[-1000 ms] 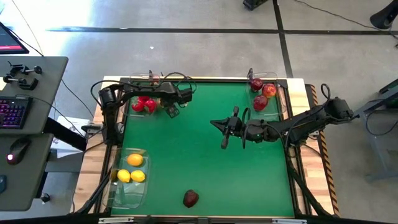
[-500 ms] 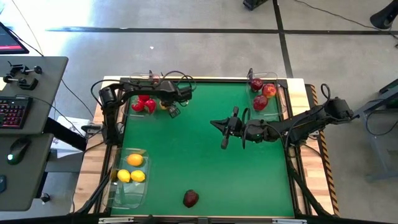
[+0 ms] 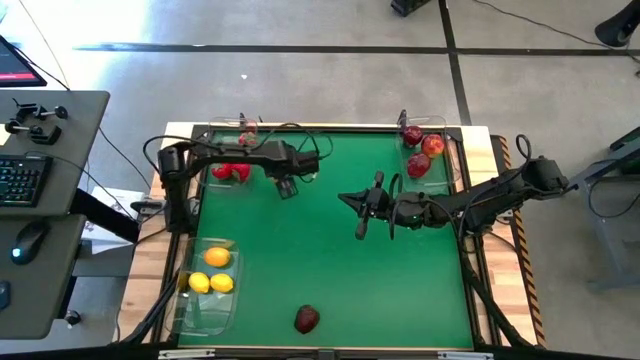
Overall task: Sort produce into baskets
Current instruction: Put the lemon into the bottom bin
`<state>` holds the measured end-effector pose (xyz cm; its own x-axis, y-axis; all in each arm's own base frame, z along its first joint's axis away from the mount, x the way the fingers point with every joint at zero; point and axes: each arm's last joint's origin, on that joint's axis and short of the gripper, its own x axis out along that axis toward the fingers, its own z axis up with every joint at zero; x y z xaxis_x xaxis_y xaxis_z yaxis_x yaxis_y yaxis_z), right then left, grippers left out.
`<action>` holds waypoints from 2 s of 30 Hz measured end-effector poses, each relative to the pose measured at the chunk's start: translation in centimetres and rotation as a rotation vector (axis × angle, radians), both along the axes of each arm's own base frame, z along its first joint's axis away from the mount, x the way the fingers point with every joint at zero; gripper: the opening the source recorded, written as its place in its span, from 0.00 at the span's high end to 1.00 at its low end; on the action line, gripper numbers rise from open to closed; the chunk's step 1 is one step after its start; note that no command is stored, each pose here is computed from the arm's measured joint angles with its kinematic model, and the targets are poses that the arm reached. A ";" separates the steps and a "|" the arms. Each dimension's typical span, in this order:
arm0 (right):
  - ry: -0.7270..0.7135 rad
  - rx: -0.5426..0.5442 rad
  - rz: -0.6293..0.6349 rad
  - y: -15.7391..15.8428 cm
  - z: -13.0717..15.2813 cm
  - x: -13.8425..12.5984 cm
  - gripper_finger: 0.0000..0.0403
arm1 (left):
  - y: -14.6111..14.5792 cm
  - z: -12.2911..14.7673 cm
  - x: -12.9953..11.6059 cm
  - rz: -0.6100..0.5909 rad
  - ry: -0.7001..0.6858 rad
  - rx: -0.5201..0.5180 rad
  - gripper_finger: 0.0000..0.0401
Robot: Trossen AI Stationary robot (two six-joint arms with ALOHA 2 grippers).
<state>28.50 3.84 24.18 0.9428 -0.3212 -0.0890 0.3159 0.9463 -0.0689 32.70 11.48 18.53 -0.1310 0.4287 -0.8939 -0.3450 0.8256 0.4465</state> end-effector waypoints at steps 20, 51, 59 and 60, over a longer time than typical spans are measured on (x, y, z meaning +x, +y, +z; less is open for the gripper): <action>0.018 0.013 -0.005 0.0 -0.2 0.0 1.00 | -16.1 8.6 -7.1 -0.428 -0.271 -0.020 0.41; 0.024 0.009 -0.001 0.0 -0.3 0.0 1.00 | -30.6 8.8 -21.0 -0.242 -0.227 -0.505 0.41; 0.023 0.009 -0.002 0.0 -0.3 0.0 1.00 | -32.9 7.1 -21.5 -0.210 -0.213 -0.470 0.41; 0.023 0.009 -0.002 0.0 -0.3 0.0 1.00 | -32.9 7.1 -21.6 -0.204 -0.220 -0.463 0.41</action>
